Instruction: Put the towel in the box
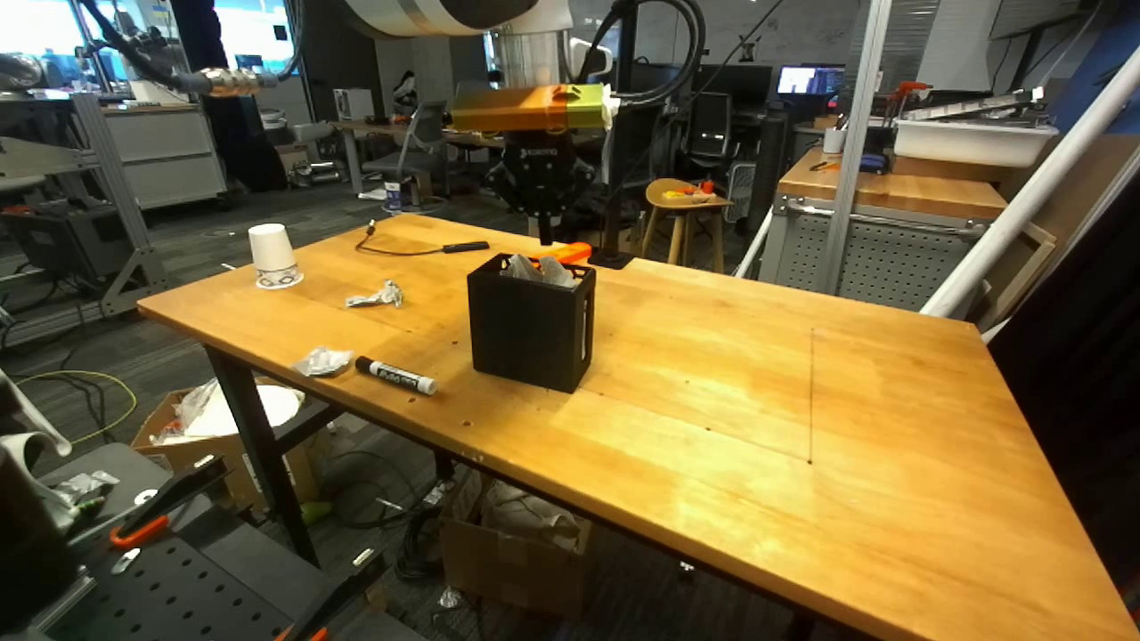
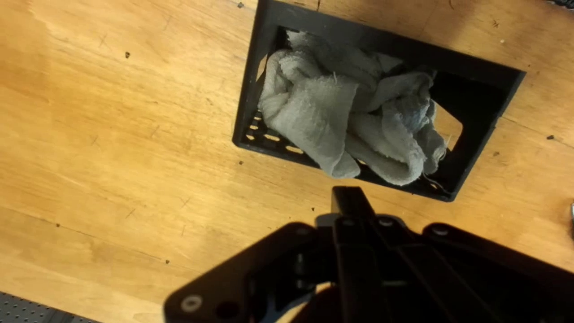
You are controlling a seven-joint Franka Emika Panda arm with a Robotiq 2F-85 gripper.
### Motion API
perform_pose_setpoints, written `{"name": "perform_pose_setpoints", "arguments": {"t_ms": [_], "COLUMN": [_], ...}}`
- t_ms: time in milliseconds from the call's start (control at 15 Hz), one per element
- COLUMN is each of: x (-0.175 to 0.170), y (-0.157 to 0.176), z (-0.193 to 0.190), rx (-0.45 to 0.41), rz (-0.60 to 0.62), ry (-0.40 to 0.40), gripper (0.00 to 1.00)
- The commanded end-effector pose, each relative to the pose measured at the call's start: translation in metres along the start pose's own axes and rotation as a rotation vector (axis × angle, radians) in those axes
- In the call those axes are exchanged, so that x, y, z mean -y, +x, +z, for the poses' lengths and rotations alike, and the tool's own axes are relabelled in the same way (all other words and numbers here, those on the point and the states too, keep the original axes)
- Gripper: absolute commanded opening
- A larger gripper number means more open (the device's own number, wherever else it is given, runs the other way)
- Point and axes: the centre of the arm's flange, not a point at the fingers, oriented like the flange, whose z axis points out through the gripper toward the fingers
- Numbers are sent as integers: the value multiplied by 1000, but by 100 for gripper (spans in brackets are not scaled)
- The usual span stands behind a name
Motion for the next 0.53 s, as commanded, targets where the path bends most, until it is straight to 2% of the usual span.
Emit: {"name": "perform_pose_setpoints", "arguments": {"t_ms": [0, 467], "x": [-4, -6], "y": [1, -7], "z": [5, 16], "rx": [20, 49], "rz": [-7, -4], "ry": [-6, -2], "gripper": [0, 0]}}
